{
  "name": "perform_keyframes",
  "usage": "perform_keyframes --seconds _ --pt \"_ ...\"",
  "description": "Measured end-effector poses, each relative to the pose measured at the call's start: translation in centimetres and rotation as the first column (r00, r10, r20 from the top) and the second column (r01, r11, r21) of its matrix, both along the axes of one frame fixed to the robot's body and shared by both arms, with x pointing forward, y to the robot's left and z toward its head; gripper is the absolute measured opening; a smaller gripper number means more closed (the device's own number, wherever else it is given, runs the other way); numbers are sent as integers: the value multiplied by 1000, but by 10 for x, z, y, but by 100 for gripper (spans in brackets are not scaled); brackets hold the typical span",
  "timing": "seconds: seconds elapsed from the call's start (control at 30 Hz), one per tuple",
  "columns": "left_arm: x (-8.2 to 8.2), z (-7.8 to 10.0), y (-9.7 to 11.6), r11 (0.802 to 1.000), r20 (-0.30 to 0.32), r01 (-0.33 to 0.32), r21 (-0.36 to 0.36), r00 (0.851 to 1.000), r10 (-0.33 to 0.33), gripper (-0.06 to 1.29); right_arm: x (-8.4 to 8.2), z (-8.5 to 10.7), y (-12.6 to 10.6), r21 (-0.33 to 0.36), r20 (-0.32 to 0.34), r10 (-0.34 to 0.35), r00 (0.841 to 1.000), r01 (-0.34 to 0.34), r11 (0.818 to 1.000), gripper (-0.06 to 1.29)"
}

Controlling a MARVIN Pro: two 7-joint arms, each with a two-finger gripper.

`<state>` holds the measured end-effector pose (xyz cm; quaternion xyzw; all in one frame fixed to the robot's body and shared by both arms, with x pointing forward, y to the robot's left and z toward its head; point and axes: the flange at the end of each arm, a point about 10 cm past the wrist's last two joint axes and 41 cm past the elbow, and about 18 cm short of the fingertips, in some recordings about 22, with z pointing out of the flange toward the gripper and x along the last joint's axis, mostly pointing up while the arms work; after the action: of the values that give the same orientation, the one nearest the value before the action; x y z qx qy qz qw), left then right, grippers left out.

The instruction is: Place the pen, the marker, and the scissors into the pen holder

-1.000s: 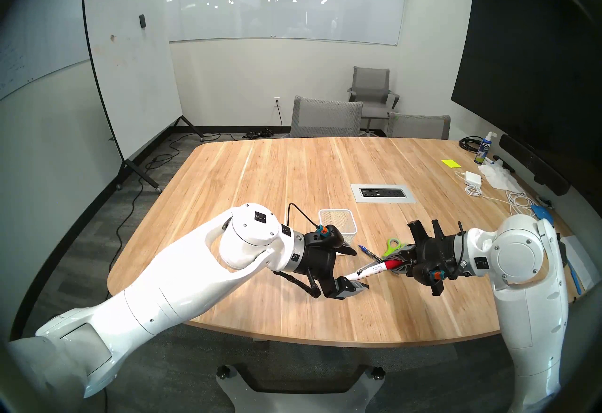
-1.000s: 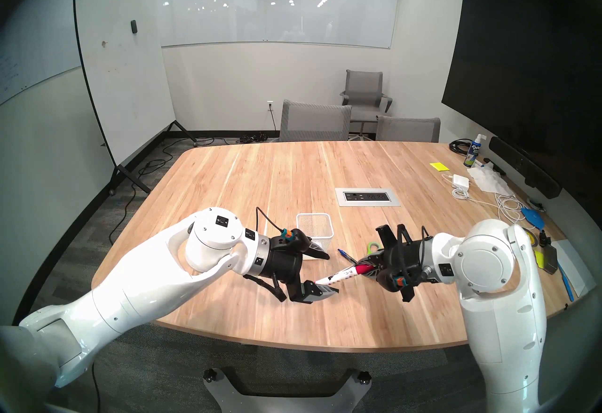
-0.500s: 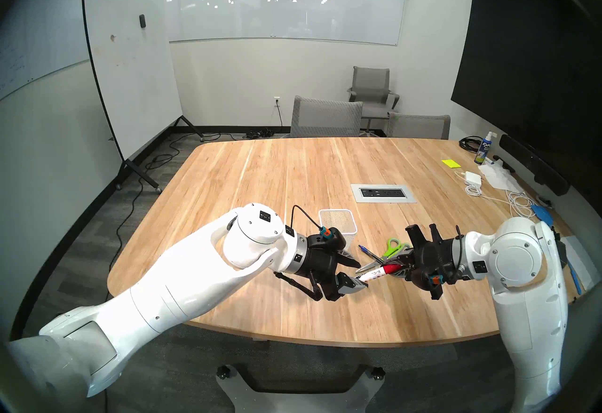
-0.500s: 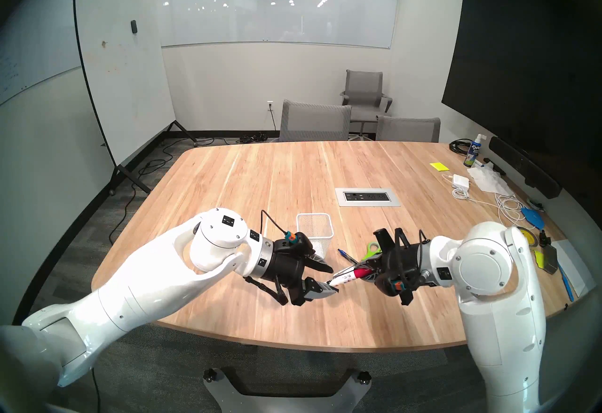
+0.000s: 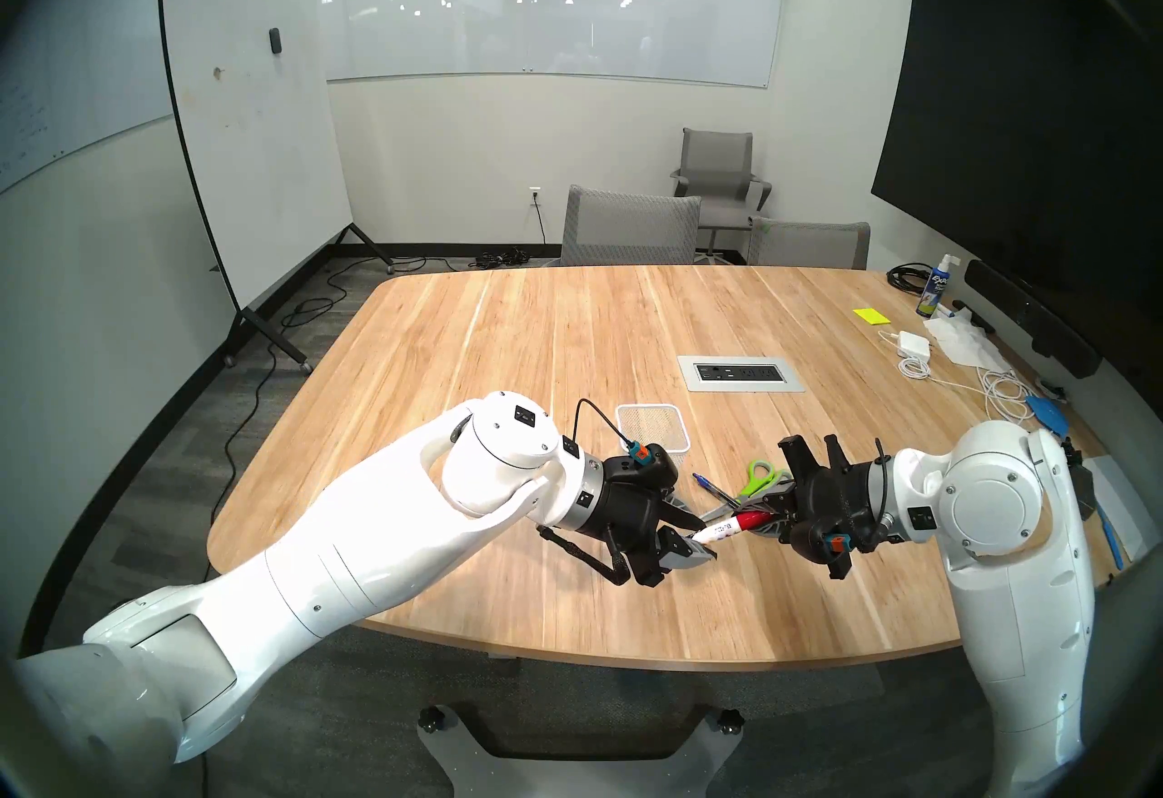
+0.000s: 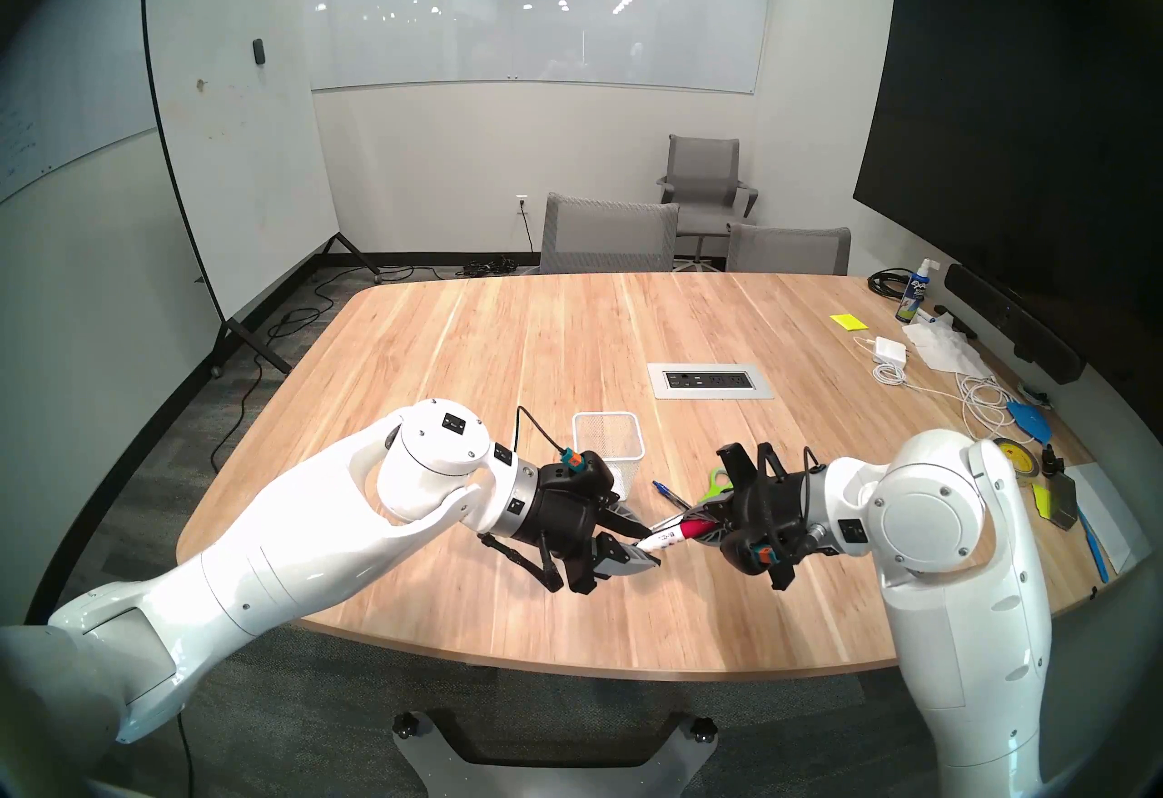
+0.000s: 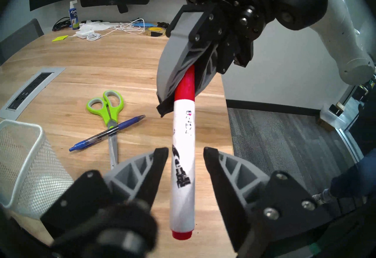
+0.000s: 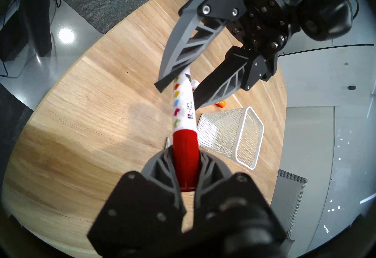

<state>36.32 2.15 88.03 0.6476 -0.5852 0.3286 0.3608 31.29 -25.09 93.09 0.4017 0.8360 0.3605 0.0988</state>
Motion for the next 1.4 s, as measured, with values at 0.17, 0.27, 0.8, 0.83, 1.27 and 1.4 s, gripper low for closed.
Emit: perform_keyframes --seconds 0.17,0.27,0.8,0.83,1.27,1.4 --pt "2 2 0 1000 2 2 2 1000 -2 52 0 0 0 0 1 1 1000 -1 1000 6" --pt "3 2 0 1000 0 5 3 1000 -5 43 0 0 0 1 1 1 1000 -1 1000 6" --pt "2 4 0 1000 -8 19 5 1000 -19 20 -1 0 -2 8 -7 -10 1000 10 1000 6" --pt "2 4 0 1000 -8 19 5 1000 -19 20 -1 0 -2 9 -7 -10 1000 10 1000 6" --pt "2 4 1 1000 -5 24 4 1000 -24 20 -3 -2 -2 41 3 -21 1000 21 999 5" --pt "3 4 2 1000 -3 24 4 1000 -24 20 -3 -1 -1 54 7 -25 1000 25 998 5"
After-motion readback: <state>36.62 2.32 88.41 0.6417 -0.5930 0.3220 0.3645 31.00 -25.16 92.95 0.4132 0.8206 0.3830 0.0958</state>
